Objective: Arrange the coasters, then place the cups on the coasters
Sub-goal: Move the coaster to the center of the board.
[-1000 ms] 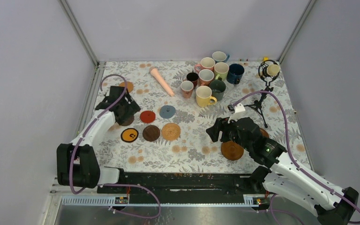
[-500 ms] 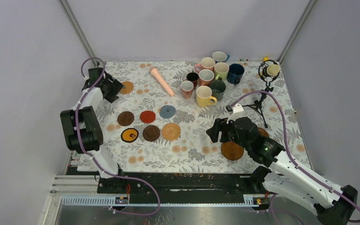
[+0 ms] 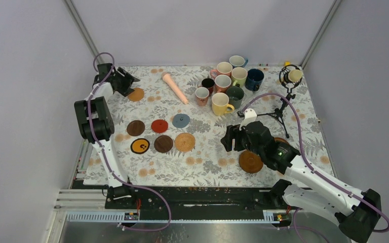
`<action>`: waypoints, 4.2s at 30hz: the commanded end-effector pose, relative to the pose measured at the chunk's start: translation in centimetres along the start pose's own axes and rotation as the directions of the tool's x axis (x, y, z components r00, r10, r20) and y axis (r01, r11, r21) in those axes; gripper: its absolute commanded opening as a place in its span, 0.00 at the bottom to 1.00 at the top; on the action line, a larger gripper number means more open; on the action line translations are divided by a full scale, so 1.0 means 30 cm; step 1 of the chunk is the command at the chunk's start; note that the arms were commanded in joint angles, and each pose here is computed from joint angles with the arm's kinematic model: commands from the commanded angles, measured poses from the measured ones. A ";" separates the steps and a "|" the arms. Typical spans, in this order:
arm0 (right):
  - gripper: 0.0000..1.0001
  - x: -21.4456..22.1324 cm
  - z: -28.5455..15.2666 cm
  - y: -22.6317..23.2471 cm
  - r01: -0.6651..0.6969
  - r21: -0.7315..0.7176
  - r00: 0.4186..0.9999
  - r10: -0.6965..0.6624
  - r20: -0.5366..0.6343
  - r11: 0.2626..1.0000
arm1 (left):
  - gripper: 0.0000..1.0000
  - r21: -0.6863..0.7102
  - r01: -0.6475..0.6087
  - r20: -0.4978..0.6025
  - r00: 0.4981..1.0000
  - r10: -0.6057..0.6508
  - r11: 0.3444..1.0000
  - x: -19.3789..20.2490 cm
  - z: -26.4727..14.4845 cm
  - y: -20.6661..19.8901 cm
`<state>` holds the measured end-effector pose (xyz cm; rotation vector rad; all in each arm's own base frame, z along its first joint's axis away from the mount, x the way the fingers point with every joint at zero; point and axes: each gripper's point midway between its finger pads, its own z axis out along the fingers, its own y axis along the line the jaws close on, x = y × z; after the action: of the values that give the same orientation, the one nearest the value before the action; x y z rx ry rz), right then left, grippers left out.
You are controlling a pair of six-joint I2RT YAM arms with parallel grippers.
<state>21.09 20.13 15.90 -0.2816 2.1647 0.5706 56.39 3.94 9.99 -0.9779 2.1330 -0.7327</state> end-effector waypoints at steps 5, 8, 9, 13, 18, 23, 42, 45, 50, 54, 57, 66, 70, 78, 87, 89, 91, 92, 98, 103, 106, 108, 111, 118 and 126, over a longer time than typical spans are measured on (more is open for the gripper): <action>0.73 -0.078 -0.026 0.010 0.016 0.013 0.998 -0.017 0.056 1.000 | 0.62 -0.076 0.044 -0.049 0.998 -0.047 0.996 0.022 0.071 0.085; 0.73 -0.082 -0.037 0.003 0.020 0.022 0.998 -0.021 0.059 1.000 | 0.61 -0.130 0.048 -0.048 0.997 -0.054 0.990 0.034 0.066 0.126; 0.73 -0.083 -0.040 0.000 0.019 0.025 0.998 -0.021 0.062 0.999 | 0.61 -0.154 0.049 -0.047 0.997 -0.056 0.987 0.039 0.061 0.140; 0.73 -0.088 -0.053 0.002 0.013 0.018 0.997 -0.015 0.076 1.000 | 0.61 -0.263 0.045 -0.043 0.997 -0.058 0.964 0.052 0.030 0.204; 0.73 -0.082 -0.066 0.001 0.004 0.008 0.996 -0.004 0.084 1.000 | 0.61 -0.375 0.005 -0.040 0.999 -0.021 0.927 0.058 -0.037 0.263; 0.73 -0.072 -0.080 -0.008 -0.005 0.005 0.995 0.004 0.099 1.000 | 0.61 -0.400 -0.021 -0.038 0.999 0.006 0.916 0.067 -0.083 0.282; 0.73 -0.050 -0.099 -0.022 -0.016 0.005 0.994 0.016 0.104 1.000 | 0.61 -0.440 -0.026 -0.052 0.999 0.003 0.898 0.131 -0.162 0.323; 0.73 -0.052 -0.101 -0.019 -0.020 0.000 0.994 0.020 0.106 1.000 | 0.61 -0.417 -0.019 -0.053 0.999 -0.004 0.909 0.143 -0.165 0.314; 0.73 -0.053 -0.107 -0.016 -0.023 -0.008 0.993 0.024 0.113 1.000 | 0.62 -0.384 -0.011 -0.088 0.996 -0.025 0.923 0.168 -0.152 0.299; 0.73 -0.053 -0.113 -0.018 -0.028 -0.010 0.992 0.029 0.119 1.000 | 0.63 -0.345 -0.023 -0.095 0.995 -0.010 0.938 0.170 -0.155 0.273; 0.73 -0.054 -0.115 -0.016 -0.032 -0.014 0.992 0.033 0.121 0.999 | 0.64 -0.306 -0.032 -0.100 0.995 0.001 0.952 0.169 -0.168 0.239; 0.72 -0.042 -0.110 -0.010 -0.051 -0.022 0.993 0.053 0.107 0.998 | 0.66 -0.190 -0.070 -0.059 0.996 0.060 0.979 0.147 -0.318 0.058; 0.72 -0.035 -0.103 -0.002 -0.060 -0.030 0.994 0.063 0.092 0.998 | 0.67 -0.172 -0.107 -0.030 0.994 0.104 0.979 0.178 -0.401 0.011; 0.71 -0.032 -0.114 0.021 -0.084 -0.068 0.992 0.090 0.085 0.994 | 0.69 -0.281 -0.142 0.030 0.987 0.157 0.949 0.138 -0.452 0.106; 0.71 -0.054 -0.148 0.008 -0.072 -0.058 0.990 0.079 0.117 0.996 | 0.68 -0.348 -0.039 0.045 0.997 0.058 0.937 0.028 -0.301 0.258; 0.72 -0.067 -0.151 -0.001 -0.060 -0.042 0.989 0.065 0.132 0.997 | 0.68 -0.350 -0.026 0.062 0.997 0.051 0.936 0.001 -0.275 0.269; 0.72 -0.079 -0.154 -0.003 -0.048 -0.031 0.990 0.052 0.131 0.998 | 0.68 -0.348 -0.018 0.061 0.997 0.042 0.937 -0.021 -0.245 0.276; 0.72 -0.082 -0.156 -0.003 -0.043 -0.026 0.991 0.046 0.128 0.999 | 0.68 -0.349 -0.020 0.053 0.998 0.041 0.937 -0.028 -0.231 0.278; 0.72 -0.099 -0.165 -0.010 -0.046 -0.010 0.989 0.046 0.141 0.999 | 0.68 -0.375 -0.004 0.016 1.000 0.011 0.927 -0.035 -0.162 0.322; 0.72 -0.101 -0.159 -0.011 -0.044 -0.004 0.990 0.044 0.137 0.999 | 0.68 -0.381 0.005 -0.007 1.000 -0.008 0.924 -0.017 -0.130 0.351; 0.71 -0.096 -0.152 -0.007 -0.043 -0.006 0.991 0.043 0.128 0.999 | 0.68 -0.367 -0.001 -0.023 1.000 -0.008 0.930 -0.013 -0.121 0.346; 0.71 -0.094 -0.148 -0.007 -0.044 -0.006 0.991 0.044 0.127 0.999 | 0.68 -0.355 -0.003 -0.031 0.999 -0.008 0.935 -0.009 -0.117 0.339; 0.72 -0.095 -0.148 -0.005 -0.049 -0.011 0.990 0.050 0.129 0.999 | 0.68 -0.342 -0.007 -0.045 0.999 -0.009 0.940 -0.002 -0.112 0.335; 0.71 -0.093 -0.149 -0.003 -0.056 -0.018 0.989 0.058 0.135 0.998 | 0.68 -0.315 0.002 -0.092 0.995 -0.033 0.949 0.041 -0.088 0.332; 0.71 -0.091 -0.160 -0.005 -0.062 -0.026 0.987 0.065 0.146 0.998 | 0.68 -0.309 -0.012 -0.094 0.995 -0.019 0.951 0.058 -0.102 0.312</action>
<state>19.17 17.59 18.96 -0.1963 2.0858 0.6129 48.55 8.92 3.58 -1.1703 2.3992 -0.4282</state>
